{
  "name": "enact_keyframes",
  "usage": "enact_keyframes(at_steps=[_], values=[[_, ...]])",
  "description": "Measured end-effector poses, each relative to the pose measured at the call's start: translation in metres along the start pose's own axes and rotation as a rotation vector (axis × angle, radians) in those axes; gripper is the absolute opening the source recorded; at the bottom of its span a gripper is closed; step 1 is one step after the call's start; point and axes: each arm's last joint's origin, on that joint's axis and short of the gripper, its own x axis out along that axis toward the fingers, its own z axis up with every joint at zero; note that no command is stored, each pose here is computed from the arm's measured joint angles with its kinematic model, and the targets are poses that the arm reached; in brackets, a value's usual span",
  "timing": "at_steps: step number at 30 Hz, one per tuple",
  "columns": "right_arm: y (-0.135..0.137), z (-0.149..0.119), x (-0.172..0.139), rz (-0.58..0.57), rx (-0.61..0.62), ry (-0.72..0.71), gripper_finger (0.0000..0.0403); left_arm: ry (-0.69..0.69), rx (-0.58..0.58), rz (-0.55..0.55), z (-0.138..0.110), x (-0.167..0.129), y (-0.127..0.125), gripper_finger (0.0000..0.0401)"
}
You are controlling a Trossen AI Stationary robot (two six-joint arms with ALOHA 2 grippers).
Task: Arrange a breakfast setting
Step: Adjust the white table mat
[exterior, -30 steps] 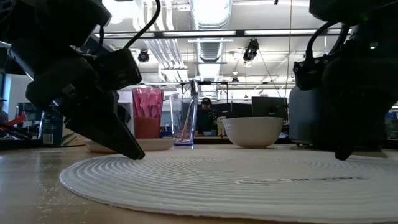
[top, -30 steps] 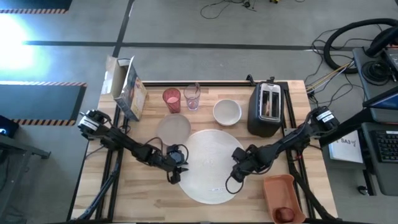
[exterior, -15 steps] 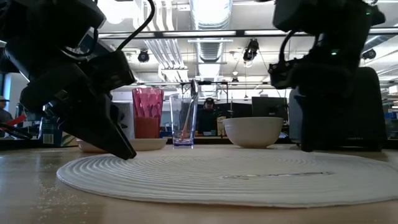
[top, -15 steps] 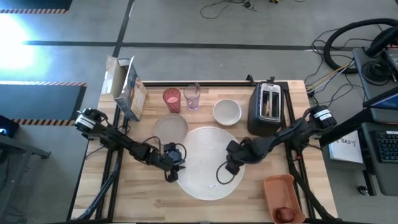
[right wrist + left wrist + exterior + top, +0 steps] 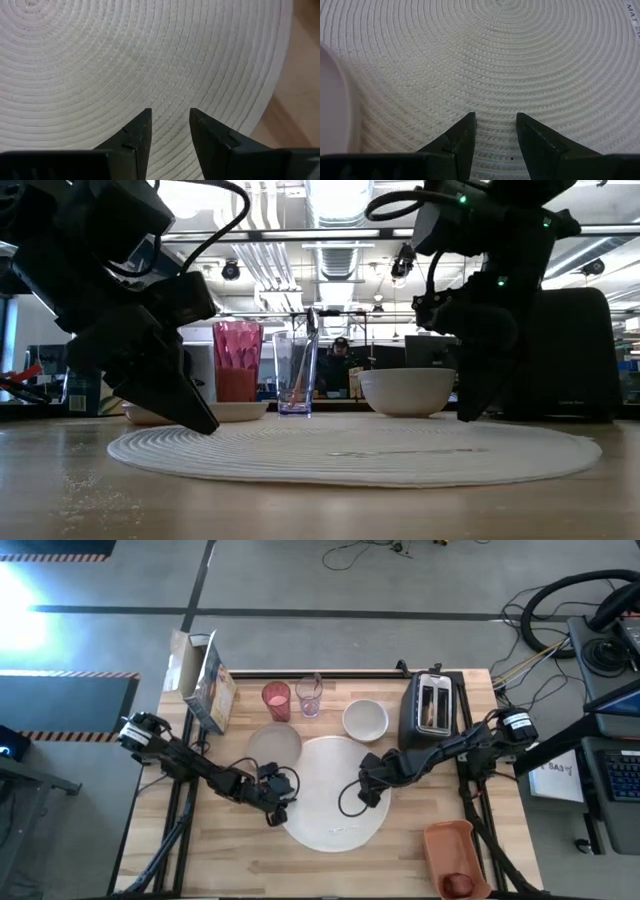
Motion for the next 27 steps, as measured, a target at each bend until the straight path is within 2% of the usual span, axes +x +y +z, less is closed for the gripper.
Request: enact_keyframes(at_steps=[3,8,10,20,27], values=[[-0.002,0.002,0.001,-0.003,0.008,-0.001,0.0122,0.004,-0.006,0.012,0.001,0.000,0.003,0.0128],[-0.002,0.002,0.001,-0.004,0.002,-0.001,0.0122,0.007,-0.048,0.119,0.001,-0.001,0.012,0.0128],[-0.002,0.002,0.001,-0.003,0.001,-0.001,0.0122,0.005,-0.053,0.124,0.001,-0.002,0.013,0.0128],[-0.002,0.002,0.000,0.010,0.003,0.013,0.0122,-0.024,-0.073,0.052,0.009,-0.008,0.010,0.0128],[0.005,0.008,-0.010,0.084,-0.022,0.026,0.0122,-0.126,-0.081,-0.034,0.032,-0.034,0.006,0.0128]])
